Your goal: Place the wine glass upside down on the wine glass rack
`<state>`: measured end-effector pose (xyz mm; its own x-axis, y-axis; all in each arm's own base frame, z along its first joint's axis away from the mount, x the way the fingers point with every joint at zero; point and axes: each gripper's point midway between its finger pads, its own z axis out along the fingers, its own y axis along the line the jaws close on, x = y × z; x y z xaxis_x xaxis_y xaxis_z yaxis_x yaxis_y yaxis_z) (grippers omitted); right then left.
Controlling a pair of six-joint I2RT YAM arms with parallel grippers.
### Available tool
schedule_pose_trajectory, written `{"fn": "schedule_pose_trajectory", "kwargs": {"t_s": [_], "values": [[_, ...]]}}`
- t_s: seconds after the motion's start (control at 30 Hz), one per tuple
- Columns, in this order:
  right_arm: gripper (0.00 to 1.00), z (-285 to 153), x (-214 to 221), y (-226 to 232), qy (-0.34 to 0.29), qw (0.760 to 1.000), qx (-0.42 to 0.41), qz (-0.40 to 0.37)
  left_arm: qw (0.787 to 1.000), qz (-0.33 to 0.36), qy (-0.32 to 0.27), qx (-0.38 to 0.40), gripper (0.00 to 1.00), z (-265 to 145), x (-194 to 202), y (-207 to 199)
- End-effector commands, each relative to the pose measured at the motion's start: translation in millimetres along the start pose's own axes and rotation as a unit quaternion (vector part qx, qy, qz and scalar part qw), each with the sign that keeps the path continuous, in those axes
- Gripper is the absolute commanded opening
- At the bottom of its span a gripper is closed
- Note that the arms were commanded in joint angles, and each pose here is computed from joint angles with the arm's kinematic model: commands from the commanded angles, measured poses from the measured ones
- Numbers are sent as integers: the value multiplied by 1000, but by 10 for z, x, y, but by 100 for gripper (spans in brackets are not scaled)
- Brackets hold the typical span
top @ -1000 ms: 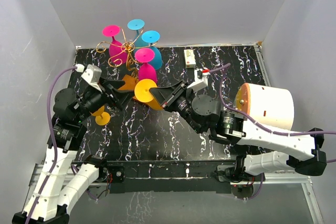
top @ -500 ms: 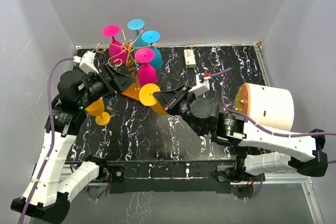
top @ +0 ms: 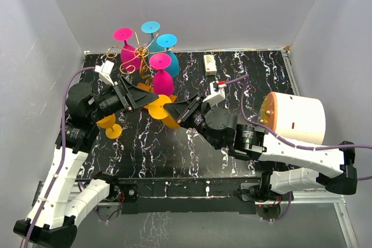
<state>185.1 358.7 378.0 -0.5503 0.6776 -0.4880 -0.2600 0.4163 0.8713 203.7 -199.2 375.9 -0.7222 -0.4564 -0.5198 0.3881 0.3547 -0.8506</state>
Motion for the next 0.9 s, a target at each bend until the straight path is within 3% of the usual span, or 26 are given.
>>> {"fn": "schedule_pose_trajectory", "kwargs": {"t_s": [0.0,0.23,0.47,0.57,0.83,0.87], "values": [[0,-26,-168,303,-18,998,-46,37,1000,10,7,-2,67,-62,35,-46],[0,29,-101,258,-11,998,-43,40,999,-6,11,32,36,-48,57,-141],[0,124,-17,188,3,998,-39,47,995,-13,26,100,19,-114,82,-440],[0,142,5,168,8,998,-40,52,994,-6,33,104,0,-127,91,-476],[0,102,-34,71,1,997,-31,64,996,9,6,88,0,-144,18,-466],[4,91,-46,56,-1,997,-30,65,997,9,1,81,0,-139,-2,-449]]}}
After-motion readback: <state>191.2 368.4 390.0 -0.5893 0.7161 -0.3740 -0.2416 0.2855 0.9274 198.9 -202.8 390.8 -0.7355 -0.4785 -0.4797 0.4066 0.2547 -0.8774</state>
